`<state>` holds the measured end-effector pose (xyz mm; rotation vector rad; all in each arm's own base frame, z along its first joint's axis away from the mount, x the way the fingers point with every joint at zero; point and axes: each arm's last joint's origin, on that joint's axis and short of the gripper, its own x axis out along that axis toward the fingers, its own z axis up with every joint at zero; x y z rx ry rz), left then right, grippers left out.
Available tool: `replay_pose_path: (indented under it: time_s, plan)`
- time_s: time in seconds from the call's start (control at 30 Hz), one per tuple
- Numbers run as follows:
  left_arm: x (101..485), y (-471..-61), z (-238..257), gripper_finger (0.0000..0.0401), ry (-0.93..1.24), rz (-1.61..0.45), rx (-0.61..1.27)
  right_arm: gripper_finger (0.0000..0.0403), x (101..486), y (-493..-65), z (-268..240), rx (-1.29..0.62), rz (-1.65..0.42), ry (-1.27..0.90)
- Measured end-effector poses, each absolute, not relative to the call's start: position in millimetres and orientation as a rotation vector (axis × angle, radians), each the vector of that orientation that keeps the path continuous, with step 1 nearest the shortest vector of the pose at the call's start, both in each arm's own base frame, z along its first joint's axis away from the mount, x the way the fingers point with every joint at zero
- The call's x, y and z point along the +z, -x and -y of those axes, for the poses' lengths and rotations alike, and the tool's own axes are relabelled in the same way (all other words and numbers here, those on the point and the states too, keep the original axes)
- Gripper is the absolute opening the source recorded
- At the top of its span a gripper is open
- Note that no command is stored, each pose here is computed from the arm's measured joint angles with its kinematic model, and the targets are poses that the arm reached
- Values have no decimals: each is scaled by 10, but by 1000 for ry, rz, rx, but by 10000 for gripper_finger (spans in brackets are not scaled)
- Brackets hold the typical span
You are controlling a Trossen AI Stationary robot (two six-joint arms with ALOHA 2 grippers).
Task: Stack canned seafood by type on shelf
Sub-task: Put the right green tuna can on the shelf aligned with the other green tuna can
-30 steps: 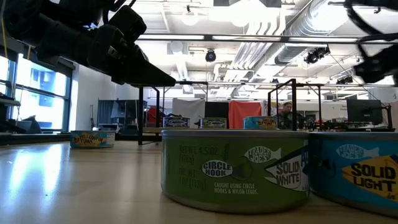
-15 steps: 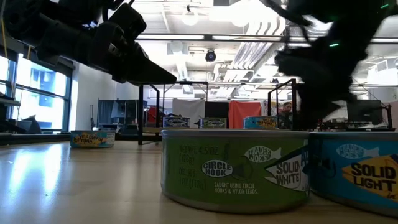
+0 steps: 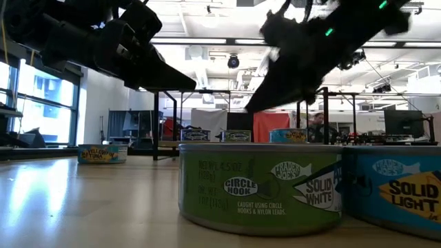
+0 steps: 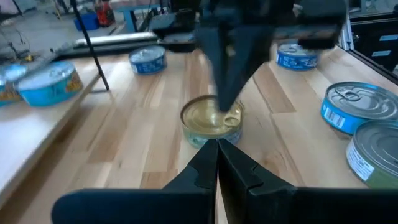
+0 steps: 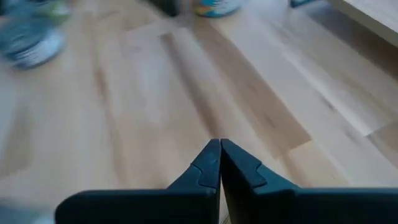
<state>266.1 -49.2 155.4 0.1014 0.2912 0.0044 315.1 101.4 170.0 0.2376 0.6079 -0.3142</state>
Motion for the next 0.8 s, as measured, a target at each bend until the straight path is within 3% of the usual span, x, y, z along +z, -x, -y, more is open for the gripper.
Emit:
replay_pose_path:
  time_s: [0.2,0.37,0.8]
  plan:
    - [1787,-2898,486,3,-131,-320,-21,0,1958,-2778,-1293,-221,-689,-216]
    - [1887,-3213,431,11,-243,-417,-71,0,1887,-2580,-1392,-293,-793,-259]
    - [1478,-3892,432,111,-550,-578,-360,0,1428,-2535,-1282,-603,-984,-376]
